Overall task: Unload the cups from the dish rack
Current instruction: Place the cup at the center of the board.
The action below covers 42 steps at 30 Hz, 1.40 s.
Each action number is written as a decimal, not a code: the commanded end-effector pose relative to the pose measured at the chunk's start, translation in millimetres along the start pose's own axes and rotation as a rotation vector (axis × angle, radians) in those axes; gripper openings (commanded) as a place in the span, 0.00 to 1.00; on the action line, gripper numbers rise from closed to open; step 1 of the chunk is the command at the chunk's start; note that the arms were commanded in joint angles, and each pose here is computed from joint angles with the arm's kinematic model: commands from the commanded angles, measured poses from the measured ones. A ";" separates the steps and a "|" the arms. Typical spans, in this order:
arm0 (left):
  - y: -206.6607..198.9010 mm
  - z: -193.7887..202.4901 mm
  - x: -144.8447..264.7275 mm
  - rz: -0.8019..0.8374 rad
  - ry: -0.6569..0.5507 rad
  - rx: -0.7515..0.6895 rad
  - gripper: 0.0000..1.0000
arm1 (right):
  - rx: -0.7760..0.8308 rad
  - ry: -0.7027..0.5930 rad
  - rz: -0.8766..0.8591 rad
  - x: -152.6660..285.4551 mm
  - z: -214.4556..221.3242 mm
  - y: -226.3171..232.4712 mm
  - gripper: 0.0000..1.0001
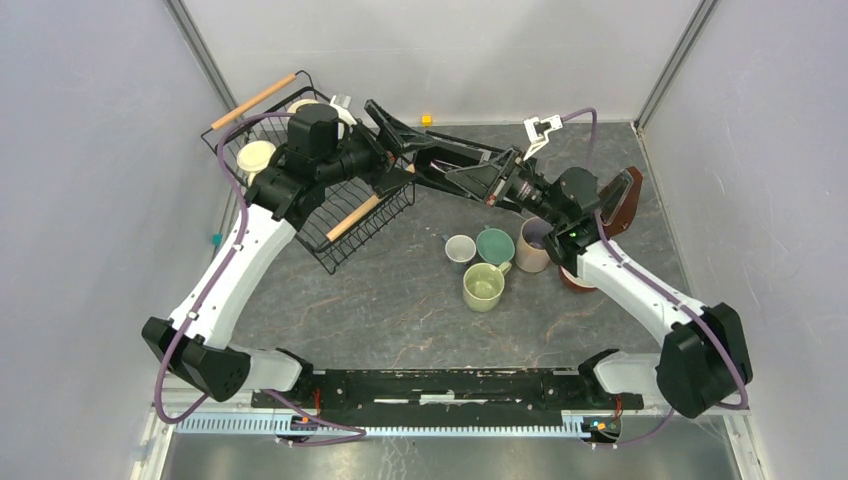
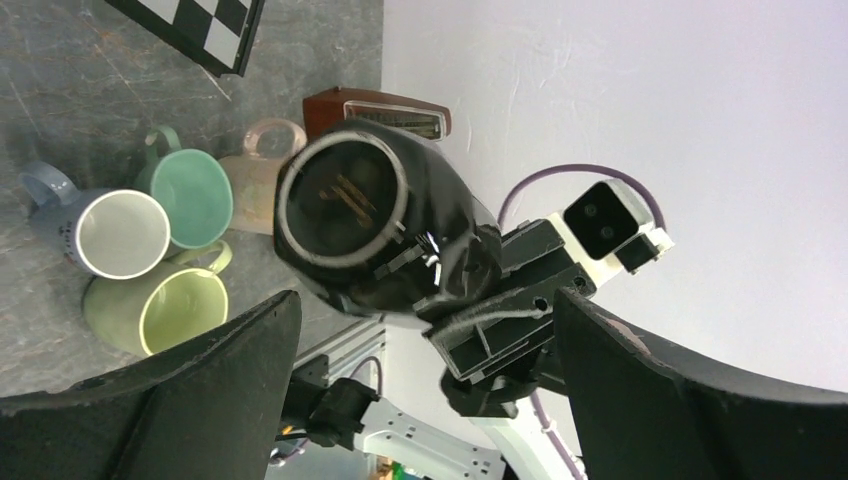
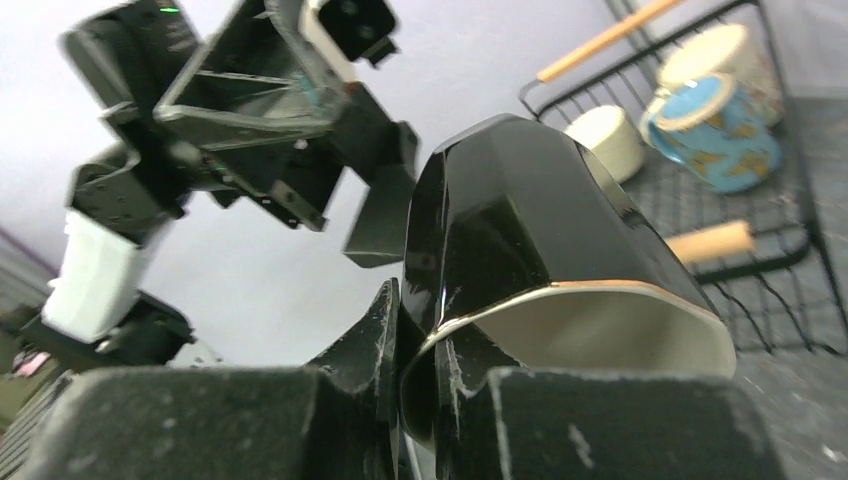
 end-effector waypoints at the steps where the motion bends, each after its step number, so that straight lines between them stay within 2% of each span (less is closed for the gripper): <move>1: -18.8 3.1 21.0 0.054 -0.002 -0.147 1.00 | 0.161 -0.035 0.131 2.6 -31.8 5.5 0.00; 11: 3.1 20.6 22.3 -0.019 0.035 -0.313 1.00 | 0.218 0.108 0.501 43.9 -27.3 -20.8 0.00; 24: 17.3 37.5 31.5 -0.059 0.035 -0.494 1.00 | 0.278 0.267 0.751 111.3 -18.0 -7.7 0.00; 33: 23.2 37.2 36.2 -0.069 0.021 -0.545 1.00 | 0.269 0.427 0.916 173.4 19.8 -19.3 0.00; 42: 27.1 37.0 33.9 -0.073 0.020 -0.556 1.00 | 0.245 0.553 0.998 208.7 60.9 -43.3 0.00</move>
Point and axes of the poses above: each gripper's point midway between its finger pads, its own x axis back along the fingers, its own y axis along the line the jaws close on, z = x × y, the point moved 2 cm from there along x, back along the fingers
